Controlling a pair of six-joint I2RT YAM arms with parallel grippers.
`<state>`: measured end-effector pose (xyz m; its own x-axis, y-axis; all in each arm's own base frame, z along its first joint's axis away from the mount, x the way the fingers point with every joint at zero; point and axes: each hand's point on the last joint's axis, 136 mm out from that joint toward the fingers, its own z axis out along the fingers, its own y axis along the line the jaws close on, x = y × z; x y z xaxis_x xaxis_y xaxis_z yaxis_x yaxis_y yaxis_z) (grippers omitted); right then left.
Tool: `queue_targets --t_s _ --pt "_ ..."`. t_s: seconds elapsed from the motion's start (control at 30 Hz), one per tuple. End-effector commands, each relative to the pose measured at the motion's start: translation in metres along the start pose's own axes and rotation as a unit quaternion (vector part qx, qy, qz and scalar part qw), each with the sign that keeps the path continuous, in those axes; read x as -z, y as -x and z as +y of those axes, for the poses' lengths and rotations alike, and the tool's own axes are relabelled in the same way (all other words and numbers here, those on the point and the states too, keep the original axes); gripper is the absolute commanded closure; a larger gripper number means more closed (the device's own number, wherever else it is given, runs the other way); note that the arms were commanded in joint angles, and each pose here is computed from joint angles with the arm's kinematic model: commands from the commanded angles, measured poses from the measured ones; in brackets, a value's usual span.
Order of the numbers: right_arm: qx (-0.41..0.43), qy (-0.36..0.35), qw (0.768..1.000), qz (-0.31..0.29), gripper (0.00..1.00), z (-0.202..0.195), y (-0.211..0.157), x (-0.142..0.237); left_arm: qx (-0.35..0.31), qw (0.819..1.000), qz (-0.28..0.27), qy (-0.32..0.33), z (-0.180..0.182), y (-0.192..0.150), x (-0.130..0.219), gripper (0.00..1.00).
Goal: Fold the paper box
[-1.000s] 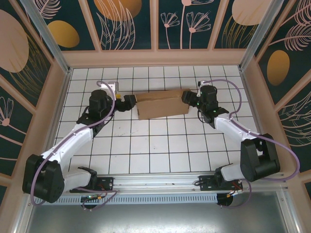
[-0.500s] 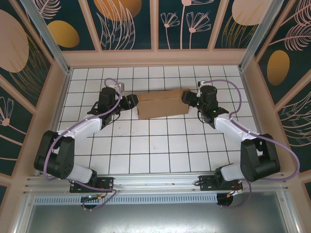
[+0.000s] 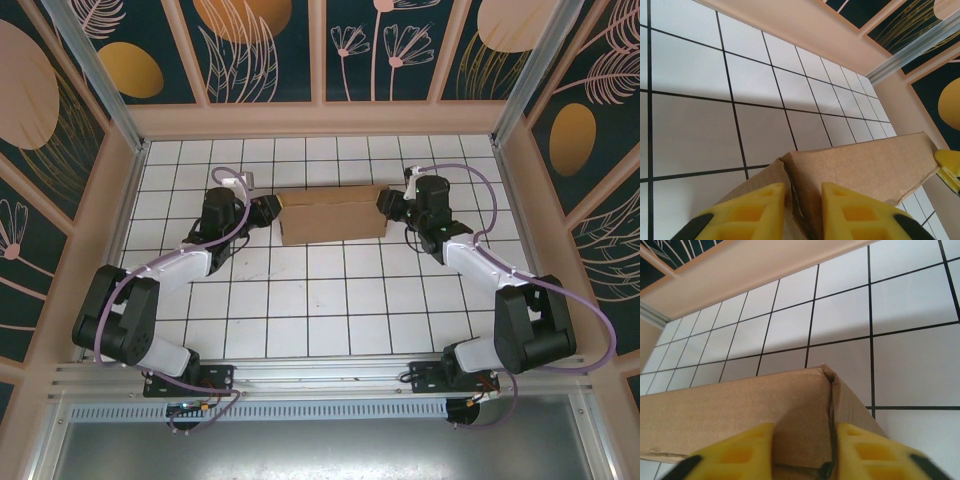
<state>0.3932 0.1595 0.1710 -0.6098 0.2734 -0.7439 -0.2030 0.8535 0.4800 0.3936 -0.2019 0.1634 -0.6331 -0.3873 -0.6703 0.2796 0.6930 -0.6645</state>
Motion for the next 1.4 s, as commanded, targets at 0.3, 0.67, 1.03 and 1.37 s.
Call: queue_targets --t_s 0.3,0.67,1.03,1.37 --pt "-0.012 -0.002 0.995 0.102 0.90 -0.011 -0.062 -0.004 0.043 0.991 0.108 0.070 0.040 -0.060 0.005 0.31" --pt "-0.005 -0.005 0.995 0.104 0.90 -0.012 -0.064 -0.003 0.050 0.989 0.131 0.043 0.040 -0.075 -0.004 0.63" --pt "0.006 0.014 0.997 0.076 1.00 0.003 -0.040 0.005 0.030 0.988 0.131 0.072 0.055 -0.081 -0.001 1.00" --pt "0.045 0.021 0.999 0.004 0.13 0.028 0.020 0.003 0.015 0.990 0.118 0.077 0.048 -0.066 -0.002 0.85"
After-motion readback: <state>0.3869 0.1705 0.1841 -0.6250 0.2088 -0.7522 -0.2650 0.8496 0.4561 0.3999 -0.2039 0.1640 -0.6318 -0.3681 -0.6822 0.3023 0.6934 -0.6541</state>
